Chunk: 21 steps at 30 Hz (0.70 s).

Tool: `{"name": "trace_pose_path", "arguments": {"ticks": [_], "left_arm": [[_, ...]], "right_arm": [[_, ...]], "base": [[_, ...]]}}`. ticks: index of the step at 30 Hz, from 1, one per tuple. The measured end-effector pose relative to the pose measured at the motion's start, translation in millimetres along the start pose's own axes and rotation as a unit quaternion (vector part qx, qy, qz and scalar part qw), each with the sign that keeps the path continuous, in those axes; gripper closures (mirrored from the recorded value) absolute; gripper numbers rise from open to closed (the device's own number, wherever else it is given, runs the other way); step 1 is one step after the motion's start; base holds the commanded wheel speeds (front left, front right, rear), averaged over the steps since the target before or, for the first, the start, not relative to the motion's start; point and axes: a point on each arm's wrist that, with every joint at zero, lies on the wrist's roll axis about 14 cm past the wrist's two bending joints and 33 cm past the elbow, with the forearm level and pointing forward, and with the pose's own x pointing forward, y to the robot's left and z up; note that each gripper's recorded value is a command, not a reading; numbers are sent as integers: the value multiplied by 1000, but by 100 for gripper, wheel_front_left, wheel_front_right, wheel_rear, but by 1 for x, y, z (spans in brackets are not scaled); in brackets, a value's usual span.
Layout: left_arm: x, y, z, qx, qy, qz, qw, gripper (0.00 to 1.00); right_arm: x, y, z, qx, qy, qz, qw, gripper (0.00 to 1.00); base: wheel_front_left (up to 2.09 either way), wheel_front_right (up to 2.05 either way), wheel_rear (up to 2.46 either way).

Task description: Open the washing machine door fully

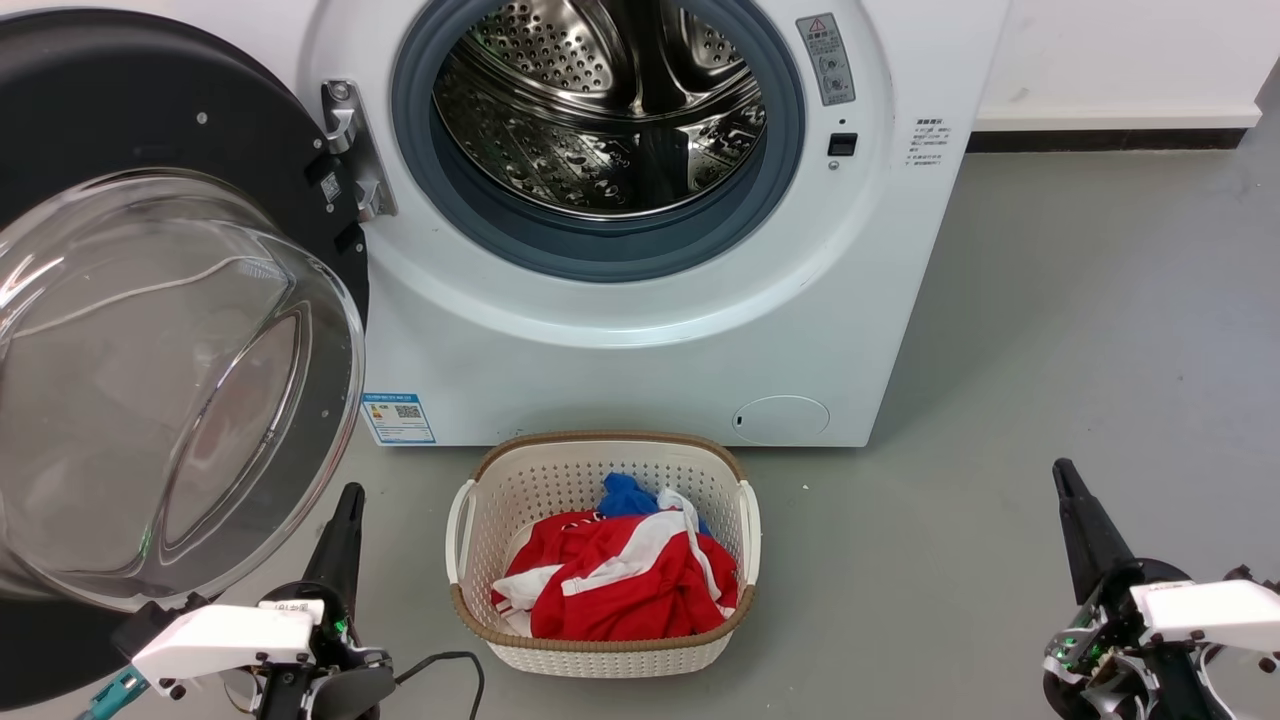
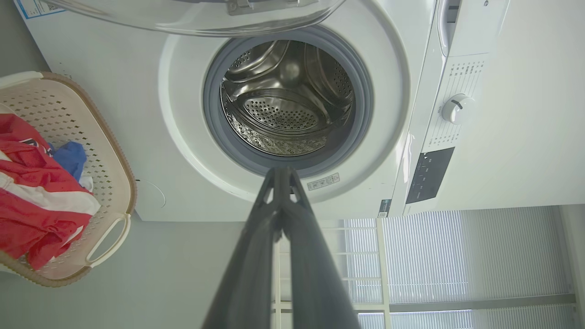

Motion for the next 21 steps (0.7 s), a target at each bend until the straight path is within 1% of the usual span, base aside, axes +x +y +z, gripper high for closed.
{"name": "trace_pose_path", "arguments": {"ticks": [11,21], "left_arm": [[2,-3,3,-35,-6,-11,999,100],[2,-4,3,-37,-6,-12,999,100]], "right_arm": [[4,3,1,38,-2,6,999,100],[4,3,1,39,-2,6,999,100]], "base": [[0,0,0],[0,0,0]]}}
